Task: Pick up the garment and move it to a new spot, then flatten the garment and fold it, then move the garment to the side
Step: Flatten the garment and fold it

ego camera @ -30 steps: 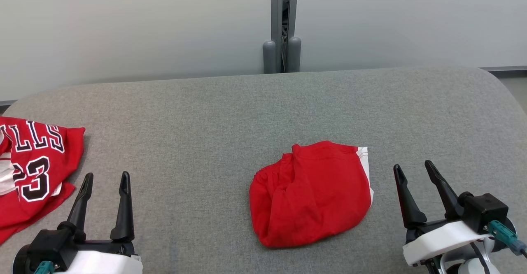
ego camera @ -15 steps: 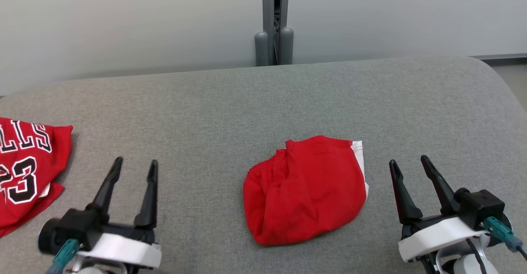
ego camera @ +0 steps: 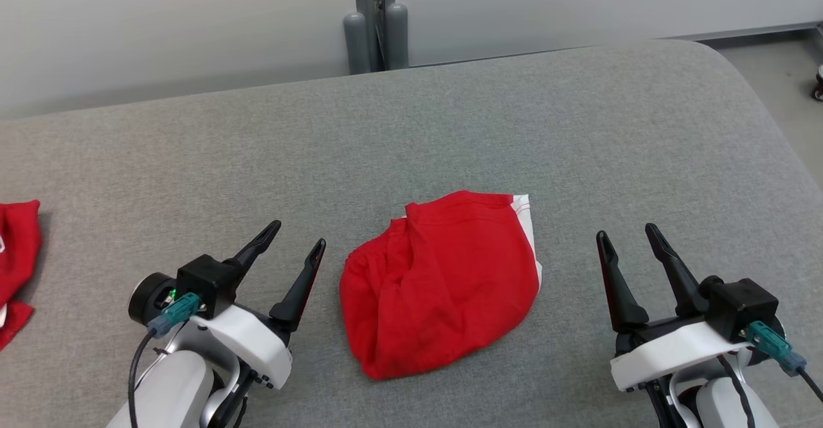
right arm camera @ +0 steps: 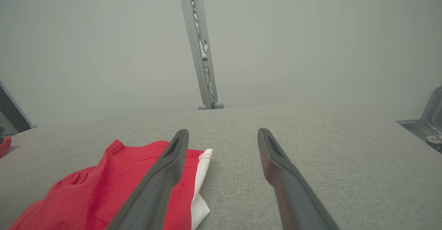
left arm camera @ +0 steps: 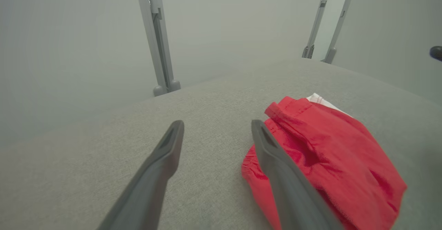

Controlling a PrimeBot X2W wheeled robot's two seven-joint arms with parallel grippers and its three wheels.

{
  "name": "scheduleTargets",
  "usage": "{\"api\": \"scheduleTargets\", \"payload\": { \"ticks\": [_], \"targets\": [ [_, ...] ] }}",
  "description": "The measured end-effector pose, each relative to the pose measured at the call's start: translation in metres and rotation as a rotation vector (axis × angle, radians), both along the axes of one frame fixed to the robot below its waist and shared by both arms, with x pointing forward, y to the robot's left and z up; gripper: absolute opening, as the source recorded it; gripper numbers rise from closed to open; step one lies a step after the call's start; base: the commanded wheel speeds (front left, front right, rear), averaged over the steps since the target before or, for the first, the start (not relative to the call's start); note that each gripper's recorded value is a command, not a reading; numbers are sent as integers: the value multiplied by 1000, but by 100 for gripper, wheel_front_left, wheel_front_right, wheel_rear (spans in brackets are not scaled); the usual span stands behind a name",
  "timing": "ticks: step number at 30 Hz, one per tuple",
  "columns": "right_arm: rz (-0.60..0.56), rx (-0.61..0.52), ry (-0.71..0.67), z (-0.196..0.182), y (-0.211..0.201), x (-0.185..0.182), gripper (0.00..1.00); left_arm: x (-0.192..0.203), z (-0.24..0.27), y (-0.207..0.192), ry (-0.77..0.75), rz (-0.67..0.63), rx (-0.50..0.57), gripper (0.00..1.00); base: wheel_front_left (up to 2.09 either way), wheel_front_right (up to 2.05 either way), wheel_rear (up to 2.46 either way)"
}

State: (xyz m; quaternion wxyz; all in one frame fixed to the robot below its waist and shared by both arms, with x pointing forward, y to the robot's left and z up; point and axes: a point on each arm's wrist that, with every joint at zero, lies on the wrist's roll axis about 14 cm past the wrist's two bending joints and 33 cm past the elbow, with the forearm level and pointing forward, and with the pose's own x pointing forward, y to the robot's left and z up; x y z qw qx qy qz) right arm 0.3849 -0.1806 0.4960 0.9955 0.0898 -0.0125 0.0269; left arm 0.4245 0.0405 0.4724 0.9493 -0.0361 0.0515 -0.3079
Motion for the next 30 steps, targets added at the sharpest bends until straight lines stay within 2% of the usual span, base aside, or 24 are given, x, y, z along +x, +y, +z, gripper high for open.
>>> {"api": "scheduleTargets", "payload": {
  "ticks": [5, 13, 25, 26, 27, 28, 29, 30],
  "targets": [
    [-29, -3, 17, -6, -10, 0, 100, 3, -26, -27, 97, -100, 22, 100, 0, 0, 0],
    [-77, -8, 33, -12, -25, -5, 100, 1, -59, -54, 184, -240, 125, 100, 0, 0, 0],
    [-103, -10, 35, -13, -33, -10, 100, -8, -89, -68, 295, -321, 213, 100, 0, 0, 0],
    [-103, -10, 35, -13, -33, -10, 100, -9, -91, -69, 303, -323, 217, 91, 0, 0, 0],
    [-103, -10, 33, -12, -33, -10, 100, -9, -93, -69, 311, -325, 218, 49, 0, 0, 0],
    [-103, -10, 32, -12, -33, -10, 100, -10, -93, -70, 315, -328, 220, 30, 0, 0, 0],
    [-104, -10, 31, -12, -34, -10, 100, -9, -92, -71, 312, -328, 214, 0, 0, 0, 0],
    [-104, -10, 31, -12, -33, -10, 100, -9, -91, -72, 311, -327, 208, 0, 0, 0, 0]
  ]
}}
